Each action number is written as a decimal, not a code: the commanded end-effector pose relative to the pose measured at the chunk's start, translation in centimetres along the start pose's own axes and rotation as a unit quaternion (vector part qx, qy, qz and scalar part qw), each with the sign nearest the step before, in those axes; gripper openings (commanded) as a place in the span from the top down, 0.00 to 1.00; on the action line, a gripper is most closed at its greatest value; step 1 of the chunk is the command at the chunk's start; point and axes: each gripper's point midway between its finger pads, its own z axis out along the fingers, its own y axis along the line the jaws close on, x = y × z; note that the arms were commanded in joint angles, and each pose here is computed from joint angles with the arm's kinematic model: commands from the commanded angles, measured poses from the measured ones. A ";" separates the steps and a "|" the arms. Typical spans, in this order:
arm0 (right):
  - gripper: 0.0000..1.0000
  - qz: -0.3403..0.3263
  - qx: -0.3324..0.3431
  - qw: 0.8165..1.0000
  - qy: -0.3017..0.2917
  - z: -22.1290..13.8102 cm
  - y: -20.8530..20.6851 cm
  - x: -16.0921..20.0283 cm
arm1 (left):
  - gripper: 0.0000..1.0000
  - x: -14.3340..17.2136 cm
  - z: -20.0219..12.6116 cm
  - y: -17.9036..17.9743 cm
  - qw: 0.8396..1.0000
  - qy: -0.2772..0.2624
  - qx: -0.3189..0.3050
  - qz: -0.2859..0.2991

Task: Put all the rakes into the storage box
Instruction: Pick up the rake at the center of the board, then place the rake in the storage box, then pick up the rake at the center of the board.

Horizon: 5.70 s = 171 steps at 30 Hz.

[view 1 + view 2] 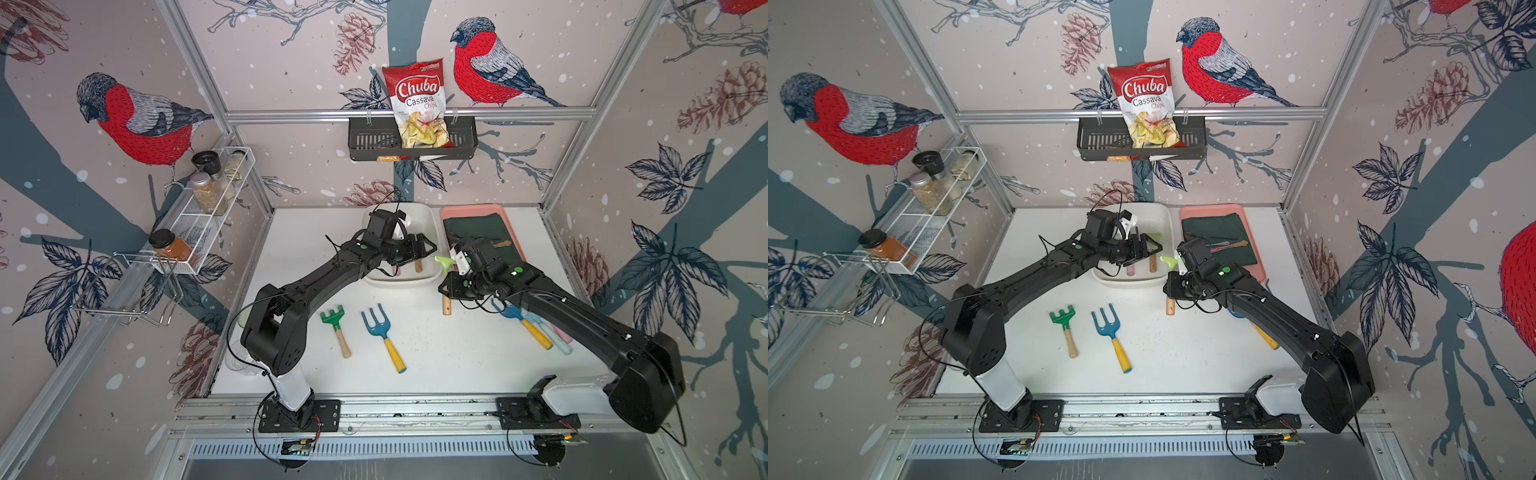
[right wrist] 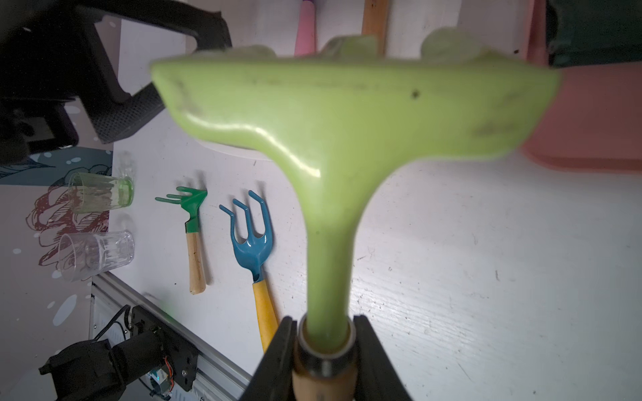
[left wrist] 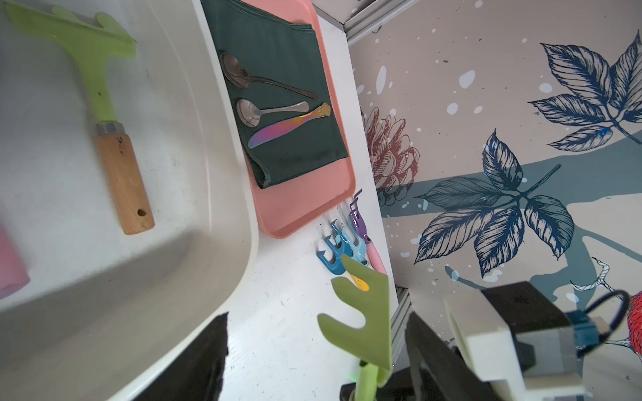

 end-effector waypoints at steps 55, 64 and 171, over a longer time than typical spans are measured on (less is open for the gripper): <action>0.19 0.027 -0.006 0.995 -0.093 -6.4 -4.1 -4.5 | 0.97 -5.6 3.2 1.9 0.998 -0.011 0.027 0.047; 0.18 0.053 0.001 0.992 -0.118 -7.6 -7.1 -4.2 | 0.97 -9.7 5.0 9.5 0.999 0.000 0.021 0.046; 0.01 0.267 0.299 0.916 0.007 -1.8 -25.6 7.1 | 0.18 -6.2 2.4 13.1 0.999 -0.008 -0.009 -0.044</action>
